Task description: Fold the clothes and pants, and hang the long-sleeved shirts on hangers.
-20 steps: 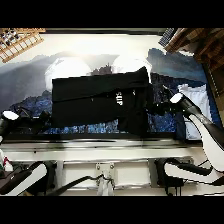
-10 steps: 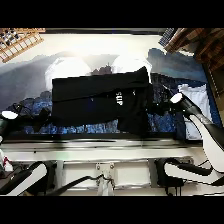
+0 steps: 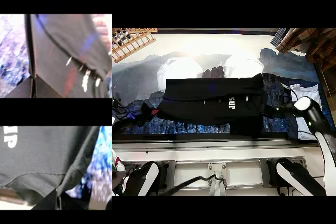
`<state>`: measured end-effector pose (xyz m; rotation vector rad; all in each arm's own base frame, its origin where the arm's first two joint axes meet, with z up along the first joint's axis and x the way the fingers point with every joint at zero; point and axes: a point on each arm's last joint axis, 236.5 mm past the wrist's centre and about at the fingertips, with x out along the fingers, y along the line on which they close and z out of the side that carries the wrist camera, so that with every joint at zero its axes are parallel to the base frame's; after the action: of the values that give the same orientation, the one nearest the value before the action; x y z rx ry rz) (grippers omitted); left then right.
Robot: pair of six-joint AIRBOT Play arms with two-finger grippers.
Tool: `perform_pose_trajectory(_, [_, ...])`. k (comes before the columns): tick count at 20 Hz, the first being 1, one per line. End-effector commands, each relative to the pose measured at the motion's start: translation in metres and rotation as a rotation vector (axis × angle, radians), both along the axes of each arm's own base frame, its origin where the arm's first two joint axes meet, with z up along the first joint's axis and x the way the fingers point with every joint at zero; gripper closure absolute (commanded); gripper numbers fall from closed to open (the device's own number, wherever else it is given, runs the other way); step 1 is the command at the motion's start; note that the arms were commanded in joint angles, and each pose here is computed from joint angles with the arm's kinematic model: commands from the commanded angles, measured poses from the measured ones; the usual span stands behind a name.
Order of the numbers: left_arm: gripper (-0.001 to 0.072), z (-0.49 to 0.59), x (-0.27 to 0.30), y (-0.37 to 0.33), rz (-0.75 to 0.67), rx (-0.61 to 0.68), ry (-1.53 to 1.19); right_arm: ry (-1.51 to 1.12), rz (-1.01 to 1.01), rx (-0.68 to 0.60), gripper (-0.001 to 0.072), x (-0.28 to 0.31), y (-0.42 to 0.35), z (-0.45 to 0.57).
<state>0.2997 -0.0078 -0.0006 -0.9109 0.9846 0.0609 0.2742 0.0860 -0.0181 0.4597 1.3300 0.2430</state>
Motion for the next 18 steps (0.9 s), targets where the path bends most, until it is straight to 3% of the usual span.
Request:
perform_pose_trajectory(1, [0.0705,0.027,0.003,0.001,0.014,0.024,-0.083,-0.039,0.051,-0.002,0.0687,-0.037,0.005,0.032])
perform_pose_trajectory(5, [0.0706,0.064,0.033,0.009,0.104,-0.024,-0.224,-0.159,-0.012,-0.001,0.0687,-0.026,0.003,0.06])
perform_pose_trajectory(9, [0.0706,0.065,0.07,0.022,0.207,-0.115,-0.301,-0.212,-0.054,-0.018,0.0687,0.032,-0.007,0.061])
perform_pose_trajectory(18, [0.0707,-0.007,0.176,-0.011,0.094,-0.047,-0.21,-0.086,-0.017,0.051,0.0684,0.182,0.0,0.006])
